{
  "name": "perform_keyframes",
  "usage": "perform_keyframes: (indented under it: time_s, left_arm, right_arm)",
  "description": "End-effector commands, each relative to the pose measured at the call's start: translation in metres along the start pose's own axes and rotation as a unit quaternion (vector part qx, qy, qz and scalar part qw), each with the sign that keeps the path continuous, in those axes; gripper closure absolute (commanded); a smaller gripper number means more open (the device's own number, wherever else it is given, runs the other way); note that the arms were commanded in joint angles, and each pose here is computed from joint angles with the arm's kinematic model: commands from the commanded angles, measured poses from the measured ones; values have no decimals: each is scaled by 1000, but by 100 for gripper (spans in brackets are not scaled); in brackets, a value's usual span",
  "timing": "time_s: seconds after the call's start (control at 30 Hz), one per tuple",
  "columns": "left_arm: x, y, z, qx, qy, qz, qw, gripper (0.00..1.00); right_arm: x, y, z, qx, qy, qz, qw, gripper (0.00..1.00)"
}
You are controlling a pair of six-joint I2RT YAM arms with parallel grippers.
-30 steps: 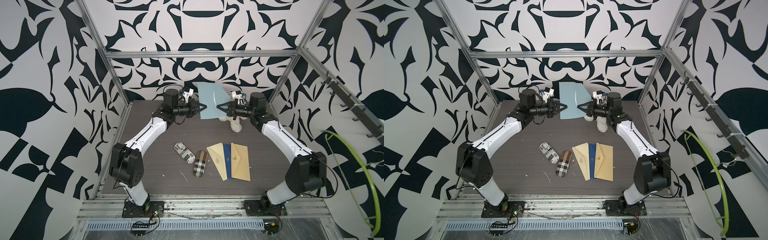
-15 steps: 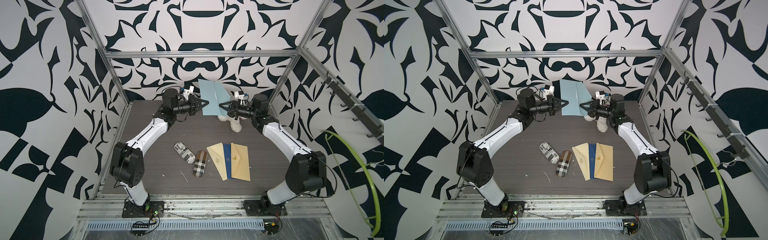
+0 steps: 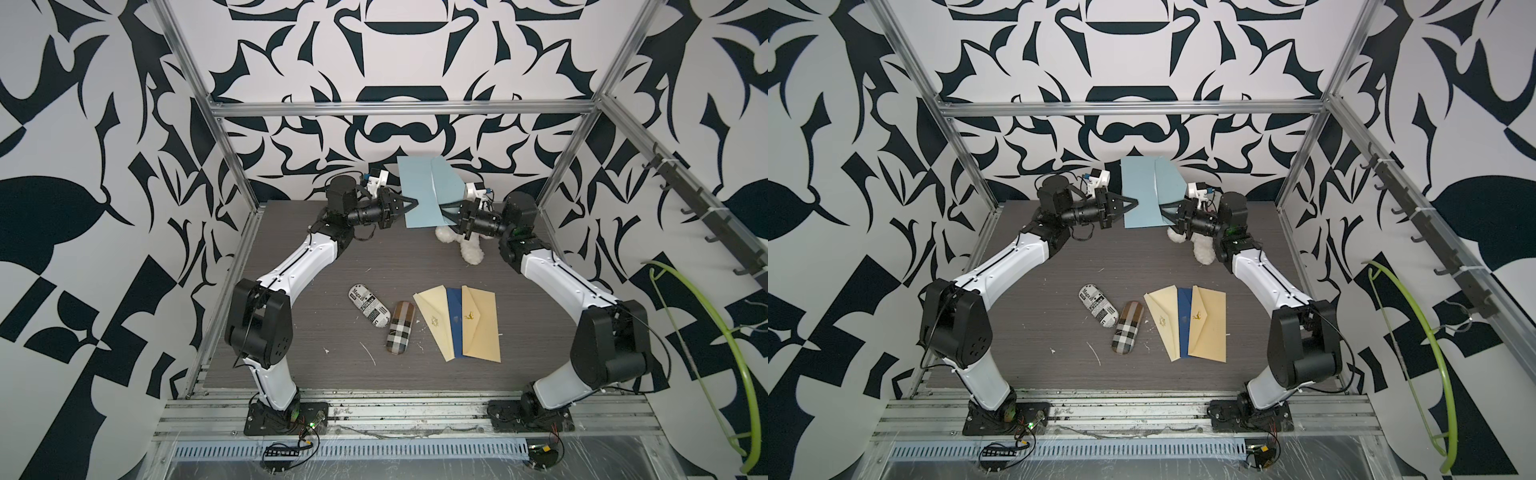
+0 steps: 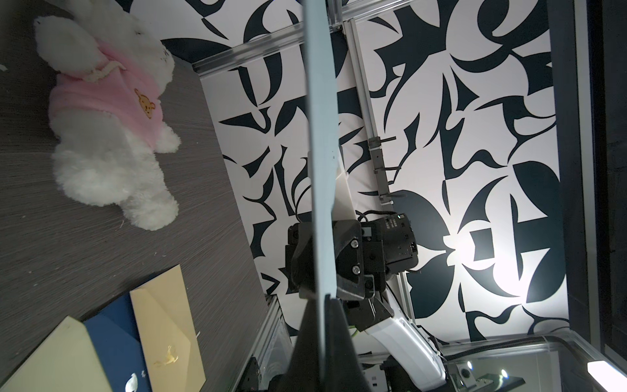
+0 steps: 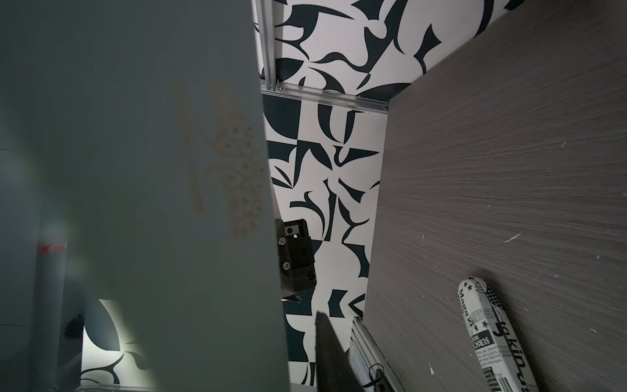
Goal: Take the letter paper out of the envelope
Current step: Adjust the envelope.
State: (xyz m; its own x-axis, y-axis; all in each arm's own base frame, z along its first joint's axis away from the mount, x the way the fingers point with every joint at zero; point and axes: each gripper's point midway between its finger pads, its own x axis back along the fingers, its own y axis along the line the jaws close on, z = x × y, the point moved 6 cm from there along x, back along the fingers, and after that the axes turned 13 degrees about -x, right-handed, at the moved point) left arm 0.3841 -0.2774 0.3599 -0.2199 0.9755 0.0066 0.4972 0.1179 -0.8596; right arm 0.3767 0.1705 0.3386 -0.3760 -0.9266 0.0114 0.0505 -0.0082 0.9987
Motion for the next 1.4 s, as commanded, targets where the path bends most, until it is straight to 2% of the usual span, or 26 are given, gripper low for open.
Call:
perform_keyframes:
  time_s: [0.0,0.1,0.2,0.23,0.33,0.37,0.43,0.5,0.57,0.7,0.83,0.93,1.03,1.13,1.23,1.37]
  left_arm:
    - [-1,-7,-8,-25,-5,13,1000,100]
    - [-1,-5,-7,-26,-1,8,1000,100]
    - [-1,-1,-4,-22,8,-3,1000,100]
    - [-1,2,-3,-19,12,-11,1000,94]
    - [2,7,0,-15,19,-46,999,54]
    - [5,9,0,-17,15,-69,997,45]
    - [14,16,2,-18,11,-144,989,37]
    - [28,21,3,-20,5,-227,974,33]
    - [39,16,0,-30,-12,-280,960,32]
    - [29,-3,-2,-49,-5,-274,961,34]
    - [3,-13,2,-50,17,-243,969,48]
    - [-12,-23,3,-59,25,-230,971,58]
    - [-17,-25,5,-68,37,-250,965,61]
    - [-11,-18,7,-64,48,-291,953,69]
    - [-3,-17,8,-69,43,-318,945,73]
    - [-1,-14,10,-69,41,-325,943,73]
  right_arm:
    - [2,21,14,33,22,-28,999,88]
    - [2,21,14,31,19,-26,999,100]
    - [2,22,12,32,14,-27,999,100]
    - [2,23,12,34,13,-27,999,100]
    - [3,23,13,52,6,-10,999,100]
    - [5,22,14,66,1,9,998,100]
    - [12,16,16,99,-21,71,992,100]
    - [22,7,15,147,-50,147,977,100]
    - [31,-3,13,207,-77,234,947,100]
    - [32,-11,18,338,-111,336,872,100]
    - [11,-9,33,465,-116,400,781,100]
    - [-2,-6,42,513,-119,412,743,100]
    - [-11,-2,49,543,-117,420,718,100]
    - [-18,2,54,561,-114,422,703,100]
    - [-22,3,59,569,-107,417,700,100]
    - [-23,4,61,570,-103,416,701,100]
